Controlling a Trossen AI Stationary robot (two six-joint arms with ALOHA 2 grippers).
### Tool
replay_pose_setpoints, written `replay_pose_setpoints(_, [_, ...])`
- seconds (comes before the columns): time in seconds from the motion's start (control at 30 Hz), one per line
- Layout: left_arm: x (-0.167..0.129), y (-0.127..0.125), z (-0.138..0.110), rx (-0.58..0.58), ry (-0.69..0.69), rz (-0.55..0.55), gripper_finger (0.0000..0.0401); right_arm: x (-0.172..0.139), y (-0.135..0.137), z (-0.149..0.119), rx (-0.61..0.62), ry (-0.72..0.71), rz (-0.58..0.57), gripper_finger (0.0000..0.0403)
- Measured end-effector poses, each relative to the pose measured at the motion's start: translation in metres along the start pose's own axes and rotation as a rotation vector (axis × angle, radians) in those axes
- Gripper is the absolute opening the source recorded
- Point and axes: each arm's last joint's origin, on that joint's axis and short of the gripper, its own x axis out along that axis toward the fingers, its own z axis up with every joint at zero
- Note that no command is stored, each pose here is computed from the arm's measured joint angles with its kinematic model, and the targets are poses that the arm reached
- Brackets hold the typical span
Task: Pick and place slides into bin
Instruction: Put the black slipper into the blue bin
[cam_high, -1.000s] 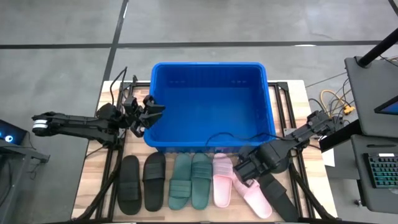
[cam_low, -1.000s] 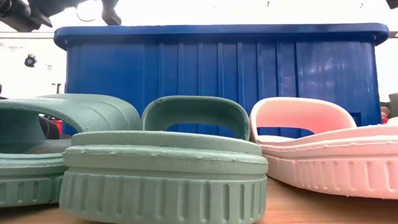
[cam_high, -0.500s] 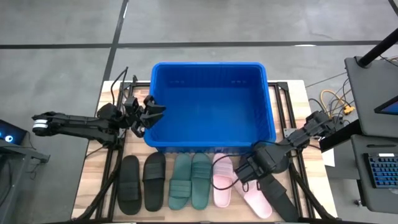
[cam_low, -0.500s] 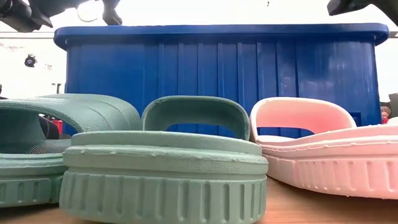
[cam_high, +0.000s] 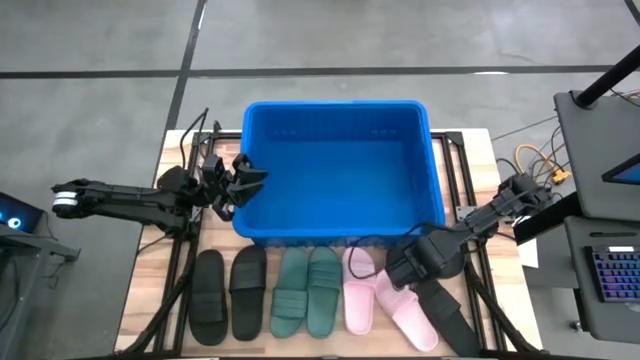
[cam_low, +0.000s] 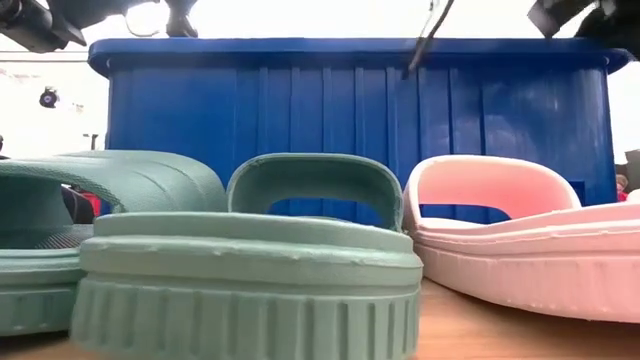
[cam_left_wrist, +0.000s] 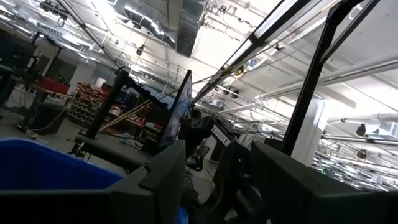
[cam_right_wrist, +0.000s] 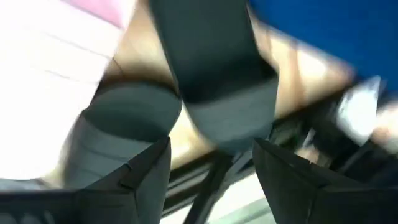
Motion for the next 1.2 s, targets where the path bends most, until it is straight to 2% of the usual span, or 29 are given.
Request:
replay_pose_setpoints(0.17, [0.0,0.0,0.0,0.003,0.001,0.002,0.0169,-0.006,-0.003,-0.004,0.373,0.024,0.034,0.0209])
replay_pose_setpoints(0.33, [0.001,0.001,-0.001,0.002,0.005,0.004,0.0169,-0.005,0.004,-0.004,0.672,0.0,0.088,0.0205])
replay_pose_setpoints(0.4, [0.001,0.001,-0.001,0.003,0.004,0.004,0.0169,-0.005,0.008,-0.002,0.764,-0.027,0.127,0.0205])
replay_pose_setpoints(0.5, [0.001,0.001,-0.001,0.002,0.006,0.004,0.0169,0.0,0.013,-0.003,0.862,-0.045,0.108,0.0205])
replay_pose_setpoints(0.73, [0.001,0.001,-0.001,0.001,0.005,0.002,0.0169,0.029,0.032,-0.008,0.977,-0.086,-0.012,0.0205])
replay_pose_setpoints(0.97, [0.001,0.001,-0.001,0.001,0.005,0.002,0.0169,0.057,0.047,-0.005,1.087,-0.122,-0.201,0.0205])
replay_pose_setpoints(1.2, [0.0,0.0,0.0,0.001,0.002,0.001,0.0169,0.075,0.057,0.005,1.104,-0.119,-0.283,0.0205])
